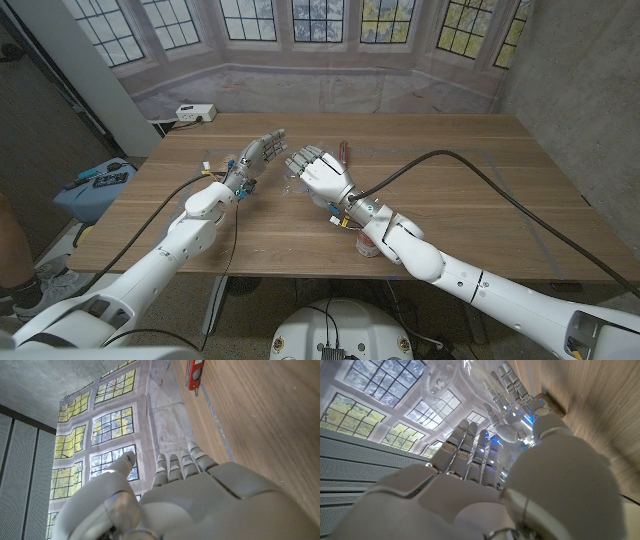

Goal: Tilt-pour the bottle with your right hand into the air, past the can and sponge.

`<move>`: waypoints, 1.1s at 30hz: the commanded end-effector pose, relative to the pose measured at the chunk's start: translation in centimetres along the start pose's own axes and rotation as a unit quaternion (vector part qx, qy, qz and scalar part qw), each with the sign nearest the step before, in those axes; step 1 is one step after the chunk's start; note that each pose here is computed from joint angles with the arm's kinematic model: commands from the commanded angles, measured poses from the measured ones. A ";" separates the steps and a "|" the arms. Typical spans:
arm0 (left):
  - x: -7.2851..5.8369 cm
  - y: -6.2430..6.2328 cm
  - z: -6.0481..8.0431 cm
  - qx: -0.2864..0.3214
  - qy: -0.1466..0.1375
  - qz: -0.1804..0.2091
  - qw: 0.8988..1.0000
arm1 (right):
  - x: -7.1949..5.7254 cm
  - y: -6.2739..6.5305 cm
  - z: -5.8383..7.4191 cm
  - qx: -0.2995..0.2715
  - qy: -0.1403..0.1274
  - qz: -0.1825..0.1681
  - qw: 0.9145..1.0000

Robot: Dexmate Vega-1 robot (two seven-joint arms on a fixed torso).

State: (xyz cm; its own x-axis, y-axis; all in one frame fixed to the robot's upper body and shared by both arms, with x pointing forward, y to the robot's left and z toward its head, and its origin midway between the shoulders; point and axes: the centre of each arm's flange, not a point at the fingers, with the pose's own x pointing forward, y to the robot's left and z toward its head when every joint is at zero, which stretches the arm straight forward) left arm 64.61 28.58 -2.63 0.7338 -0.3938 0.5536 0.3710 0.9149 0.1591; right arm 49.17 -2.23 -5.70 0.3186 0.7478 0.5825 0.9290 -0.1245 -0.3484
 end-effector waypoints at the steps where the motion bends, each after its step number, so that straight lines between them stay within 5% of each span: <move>1: 0.3 -0.4 -0.1 0.000 0.001 -0.002 1.000 | -0.3 0.2 -1.0 -0.035 -0.021 -0.005 0.999; 33: -0.1 -0.8 -1.0 -0.007 0.002 0.000 1.000 | -0.5 0.3 -1.2 -0.101 -0.072 -0.011 0.992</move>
State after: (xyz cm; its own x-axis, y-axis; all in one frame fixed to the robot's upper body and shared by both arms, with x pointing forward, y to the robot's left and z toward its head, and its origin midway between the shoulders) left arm 64.84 27.72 -3.20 0.7393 -0.4000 0.5417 0.3739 0.9129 0.1639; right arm 49.38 -3.38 -5.14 0.2800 0.8283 0.4852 0.9569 -0.1999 -0.2109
